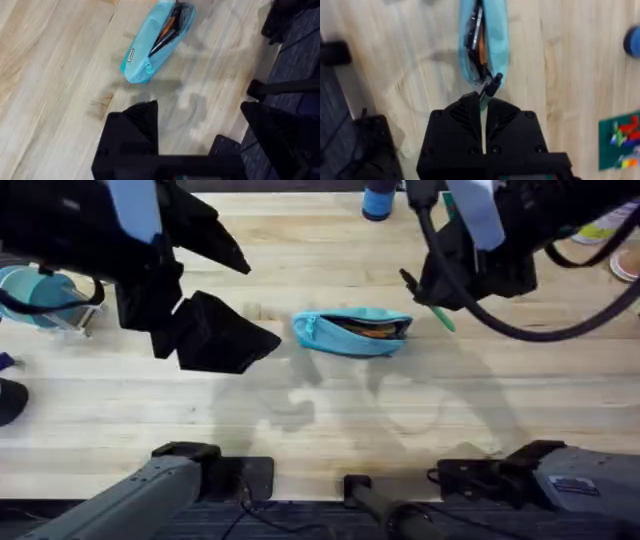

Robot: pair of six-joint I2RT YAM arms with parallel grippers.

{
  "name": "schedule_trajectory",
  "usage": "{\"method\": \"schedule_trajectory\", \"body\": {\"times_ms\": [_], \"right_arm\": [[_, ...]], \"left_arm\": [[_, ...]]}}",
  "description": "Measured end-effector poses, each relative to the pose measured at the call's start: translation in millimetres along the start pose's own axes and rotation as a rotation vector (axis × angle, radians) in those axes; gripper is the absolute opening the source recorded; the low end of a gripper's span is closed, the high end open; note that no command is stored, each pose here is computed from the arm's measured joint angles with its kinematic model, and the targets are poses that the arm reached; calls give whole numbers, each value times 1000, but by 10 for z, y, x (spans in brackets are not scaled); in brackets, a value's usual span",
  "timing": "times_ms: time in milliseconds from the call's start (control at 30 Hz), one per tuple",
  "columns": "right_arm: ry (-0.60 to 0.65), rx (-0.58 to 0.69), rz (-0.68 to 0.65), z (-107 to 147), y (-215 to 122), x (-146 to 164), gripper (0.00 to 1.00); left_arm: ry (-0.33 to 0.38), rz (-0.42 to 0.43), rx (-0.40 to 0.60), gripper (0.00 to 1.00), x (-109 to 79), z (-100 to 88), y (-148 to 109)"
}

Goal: Unzip the bag, pick up the pens from the table one at a time and place them inside, then zip the bag closed.

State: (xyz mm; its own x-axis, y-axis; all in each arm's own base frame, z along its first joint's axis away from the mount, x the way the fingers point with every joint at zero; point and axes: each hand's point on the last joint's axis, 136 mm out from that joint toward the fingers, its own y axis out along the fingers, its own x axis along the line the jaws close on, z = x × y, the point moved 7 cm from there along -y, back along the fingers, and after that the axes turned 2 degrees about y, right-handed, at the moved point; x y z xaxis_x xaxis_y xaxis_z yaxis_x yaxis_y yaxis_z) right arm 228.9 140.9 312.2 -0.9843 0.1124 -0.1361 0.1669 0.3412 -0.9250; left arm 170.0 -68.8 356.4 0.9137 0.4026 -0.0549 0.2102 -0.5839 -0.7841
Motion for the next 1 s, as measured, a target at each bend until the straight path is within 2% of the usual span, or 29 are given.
{"method": "schedule_trajectory", "body": {"times_ms": [200,600,1000], "right_arm": [[-63,15,-74,-31,249,-104,33],[-93,67,-187,-141,1052,-399,34],[-165,105,-282,-245,1389,-286,33]], "left_arm": [[0,0,0,993,-1,0,-1],[0,0,0,993,-1,0,0],[0,0,0,993,0,0,0]]}}
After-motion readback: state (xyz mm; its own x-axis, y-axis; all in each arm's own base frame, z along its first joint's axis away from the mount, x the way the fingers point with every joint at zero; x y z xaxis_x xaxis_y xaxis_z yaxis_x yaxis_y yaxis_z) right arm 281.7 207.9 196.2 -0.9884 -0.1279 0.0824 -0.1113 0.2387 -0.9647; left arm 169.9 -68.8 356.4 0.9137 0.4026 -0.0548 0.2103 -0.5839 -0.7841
